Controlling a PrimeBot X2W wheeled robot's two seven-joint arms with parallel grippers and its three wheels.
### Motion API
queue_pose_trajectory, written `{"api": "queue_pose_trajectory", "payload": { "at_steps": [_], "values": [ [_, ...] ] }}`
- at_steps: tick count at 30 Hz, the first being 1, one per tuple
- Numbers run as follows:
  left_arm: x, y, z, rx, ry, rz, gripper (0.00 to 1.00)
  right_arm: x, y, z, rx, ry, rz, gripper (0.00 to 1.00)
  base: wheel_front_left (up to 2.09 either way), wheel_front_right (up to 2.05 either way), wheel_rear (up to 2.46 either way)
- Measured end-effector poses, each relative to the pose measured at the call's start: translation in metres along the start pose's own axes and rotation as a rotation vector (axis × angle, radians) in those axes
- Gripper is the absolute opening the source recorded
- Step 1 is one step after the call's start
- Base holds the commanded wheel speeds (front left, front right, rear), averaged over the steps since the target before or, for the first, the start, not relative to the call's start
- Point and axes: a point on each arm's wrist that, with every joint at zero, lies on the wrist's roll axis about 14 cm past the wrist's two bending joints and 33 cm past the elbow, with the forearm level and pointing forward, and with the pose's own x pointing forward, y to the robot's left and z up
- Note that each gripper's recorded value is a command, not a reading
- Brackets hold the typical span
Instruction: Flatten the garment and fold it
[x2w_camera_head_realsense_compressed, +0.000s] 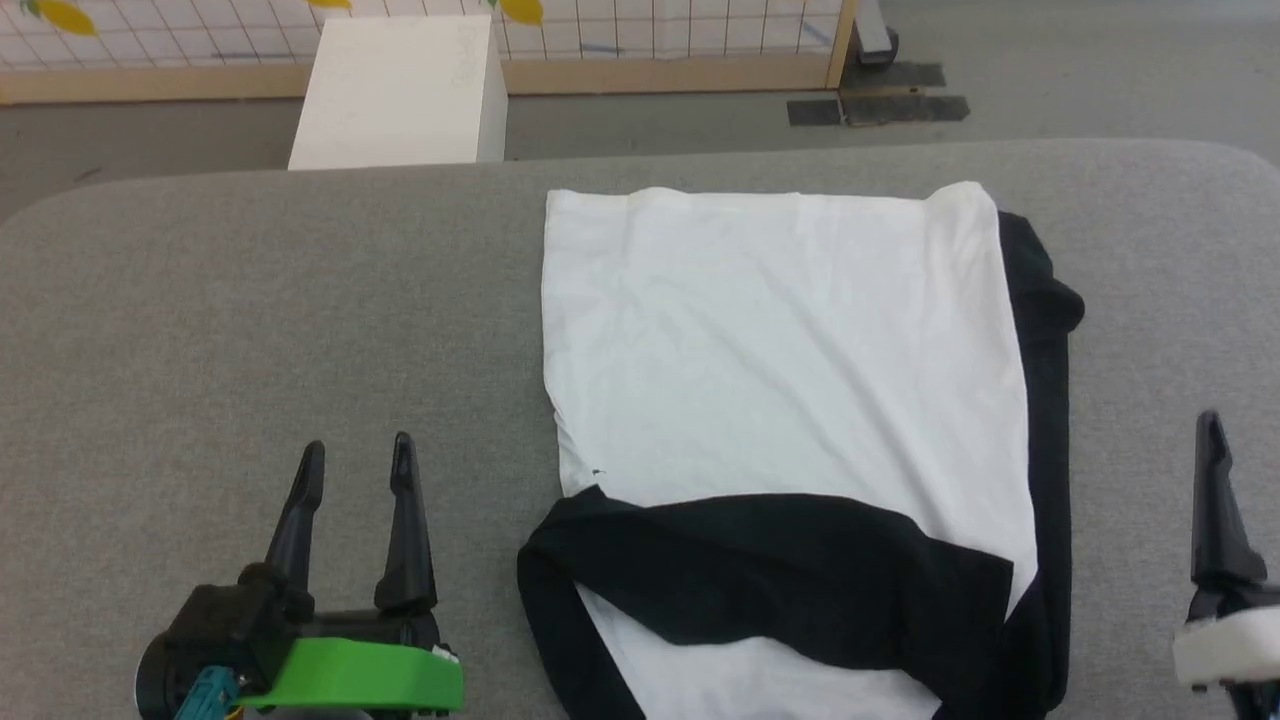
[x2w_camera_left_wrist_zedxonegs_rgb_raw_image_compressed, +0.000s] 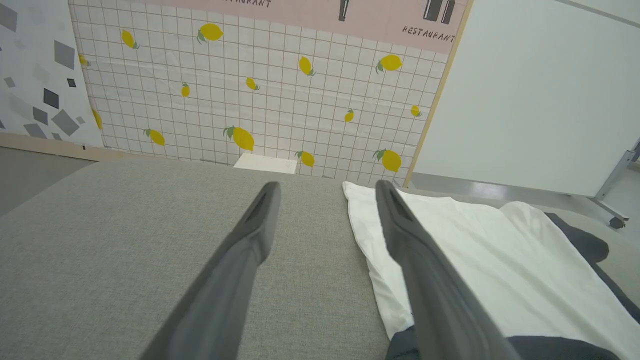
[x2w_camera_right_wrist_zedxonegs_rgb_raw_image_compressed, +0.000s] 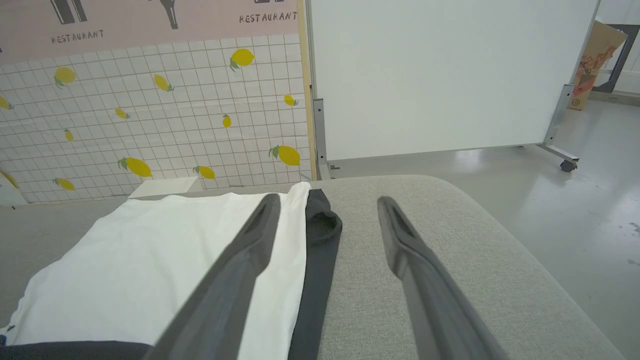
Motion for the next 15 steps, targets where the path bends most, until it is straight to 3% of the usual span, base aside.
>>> {"api": "queue_pose_trajectory", "payload": {
  "at_steps": [10,15],
  "values": [
    [0.034,-0.013,-0.008,-0.023,-0.026,-0.045,1.00,0.094,0.015,0.054,-0.014,-0.079,0.076,1.00,0.00,0.00,0.00],
    [0.056,-0.017,-0.019,-0.023,-0.031,-0.067,1.00,0.147,0.006,0.054,-0.049,-0.024,0.085,1.00,0.00,0.00,0.00]
  ]
}}
